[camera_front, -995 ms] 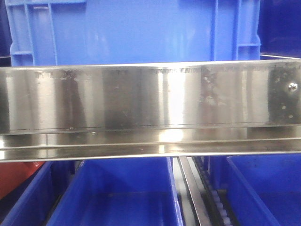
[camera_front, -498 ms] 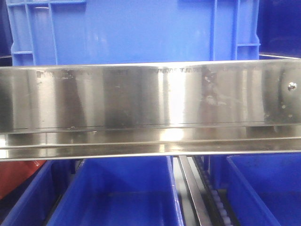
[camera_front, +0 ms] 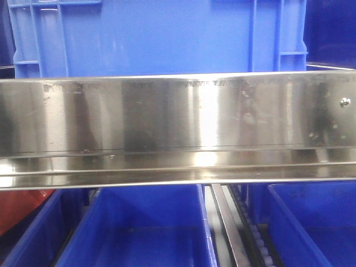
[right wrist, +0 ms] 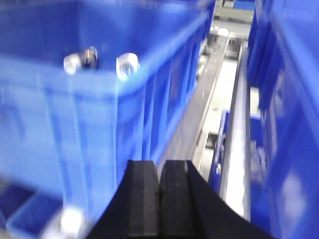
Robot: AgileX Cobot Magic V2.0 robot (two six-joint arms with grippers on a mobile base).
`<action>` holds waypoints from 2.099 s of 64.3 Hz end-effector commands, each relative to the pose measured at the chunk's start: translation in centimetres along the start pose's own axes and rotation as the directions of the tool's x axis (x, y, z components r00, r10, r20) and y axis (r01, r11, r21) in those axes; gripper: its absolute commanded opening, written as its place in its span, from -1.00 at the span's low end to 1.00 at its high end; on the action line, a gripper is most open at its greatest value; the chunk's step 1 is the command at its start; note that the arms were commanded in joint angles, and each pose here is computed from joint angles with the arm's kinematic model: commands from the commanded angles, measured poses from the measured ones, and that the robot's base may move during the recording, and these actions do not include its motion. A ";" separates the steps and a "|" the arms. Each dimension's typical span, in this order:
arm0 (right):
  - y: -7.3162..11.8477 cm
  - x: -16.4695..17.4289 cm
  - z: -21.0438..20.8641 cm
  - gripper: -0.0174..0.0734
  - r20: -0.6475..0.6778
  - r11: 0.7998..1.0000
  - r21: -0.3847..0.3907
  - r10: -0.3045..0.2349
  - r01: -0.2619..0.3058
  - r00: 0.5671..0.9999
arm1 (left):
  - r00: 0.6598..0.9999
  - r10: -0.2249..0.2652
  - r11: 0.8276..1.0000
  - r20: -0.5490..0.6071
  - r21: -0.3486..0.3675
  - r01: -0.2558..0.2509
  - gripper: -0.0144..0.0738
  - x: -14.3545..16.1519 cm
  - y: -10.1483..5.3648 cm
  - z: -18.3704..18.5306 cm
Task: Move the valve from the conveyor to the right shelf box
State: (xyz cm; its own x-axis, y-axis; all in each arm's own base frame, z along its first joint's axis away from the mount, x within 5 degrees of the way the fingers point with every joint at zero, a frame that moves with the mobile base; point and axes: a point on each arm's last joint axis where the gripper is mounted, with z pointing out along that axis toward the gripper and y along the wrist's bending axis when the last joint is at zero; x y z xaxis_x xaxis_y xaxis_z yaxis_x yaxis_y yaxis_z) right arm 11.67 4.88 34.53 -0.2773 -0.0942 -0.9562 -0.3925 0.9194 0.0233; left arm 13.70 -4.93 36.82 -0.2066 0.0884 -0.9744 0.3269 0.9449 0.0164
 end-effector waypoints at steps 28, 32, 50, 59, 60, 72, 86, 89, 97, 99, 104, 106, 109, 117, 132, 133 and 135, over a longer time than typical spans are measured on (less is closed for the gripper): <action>-0.1 6.5 -3.9 -0.97 0.229 1.000 0.020 -0.008 0.004 0.973 | 0.968 -0.073 0.997 0.238 0.049 0.063 -0.93 6.6 -0.2 -4.5; -0.1 6.5 -3.9 -0.97 0.231 1.000 0.020 -0.008 0.004 0.973 | 0.968 -0.073 0.997 0.238 0.049 0.063 -0.93 6.6 -0.2 -4.5; -0.1 6.4 -3.9 -0.97 0.236 1.000 0.020 -0.008 0.004 0.972 | 0.968 -0.073 0.997 0.238 0.049 0.063 -0.93 6.6 -0.2 -4.5; -0.1 6.4 -3.9 -0.97 0.236 1.000 0.020 -0.008 0.004 0.972 | 0.968 -0.073 0.997 0.238 0.049 0.063 -0.93 6.6 -0.2 -4.5; -0.1 6.4 -3.9 -0.97 0.236 1.000 0.020 -0.008 0.004 0.972 | 0.968 -0.073 0.997 0.238 0.049 0.063 -0.93 6.6 -0.2 -4.5; -0.1 6.4 -3.9 -0.97 0.236 1.000 0.020 -0.008 0.004 0.972 | 0.968 -0.073 0.997 0.238 0.049 0.063 -0.93 6.6 -0.2 -4.5; -0.1 6.4 -3.9 -0.97 0.236 1.000 0.020 -0.008 0.004 0.972 | 0.969 -0.070 0.997 0.237 0.046 0.061 -0.93 6.9 -0.2 -4.6; -0.1 6.4 -3.9 -0.97 0.236 1.000 0.020 -0.008 0.004 0.972 | 0.968 -0.068 0.998 0.241 0.029 0.063 -0.93 7.1 0.0 -4.7; -0.1 6.4 -3.9 -0.97 0.236 1.000 0.020 -0.008 0.004 0.972 | 0.962 -0.065 0.995 0.264 -0.062 0.084 -0.93 8.2 0.7 -5.4; -0.1 6.4 -3.9 -0.97 0.236 1.000 0.020 -0.008 0.004 0.972 | 0.960 -0.063 0.991 0.273 -0.093 0.091 -0.93 8.6 0.9 -5.6; -0.1 6.4 -3.9 -0.97 0.236 1.000 0.020 -0.008 0.004 0.972 | 0.954 -0.055 0.982 0.296 -0.157 0.106 -0.93 9.7 1.2 -6.2; -0.1 6.4 -3.9 -0.97 0.236 1.000 0.020 -0.008 0.004 0.972 | 0.953 -0.053 0.975 0.298 -0.189 0.113 -0.93 10.3 1.4 -6.3; -0.1 6.4 -3.9 -0.97 0.236 1.000 0.020 -0.008 0.004 0.972 | 0.950 -0.048 0.967 0.307 -0.224 0.121 -0.93 11.0 1.5 -6.5; -0.1 6.4 -3.9 -0.97 0.236 1.000 0.020 -0.008 0.004 0.972 | 0.943 -0.048 0.941 0.330 -0.301 0.153 -0.93 13.3 1.7 -6.9; -0.1 6.4 -3.9 -0.97 0.236 1.000 0.020 -0.008 0.004 0.972 | 0.953 -0.075 0.920 0.293 -0.347 0.179 -0.93 16.8 2.0 -5.9; -0.1 6.4 -3.9 -0.97 0.236 1.000 0.020 -0.008 0.004 0.972 | 0.952 -0.073 0.921 0.298 -0.347 0.179 -0.93 17.0 2.0 -5.8; -0.1 6.4 -3.9 -0.97 0.236 1.000 0.020 -0.008 0.004 0.972 | 0.951 -0.072 0.921 0.301 -0.346 0.179 -0.93 17.4 2.1 -5.6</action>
State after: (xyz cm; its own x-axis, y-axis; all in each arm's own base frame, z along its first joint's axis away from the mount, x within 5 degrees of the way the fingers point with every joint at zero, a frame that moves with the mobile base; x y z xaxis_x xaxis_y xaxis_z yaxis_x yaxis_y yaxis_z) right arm 6.48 2.75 29.45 -0.0819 -0.0138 -0.9965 -0.3814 0.9242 0.0186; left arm 5.46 0.33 21.94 0.0267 -0.0703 -0.9972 -0.0562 0.9958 -0.0717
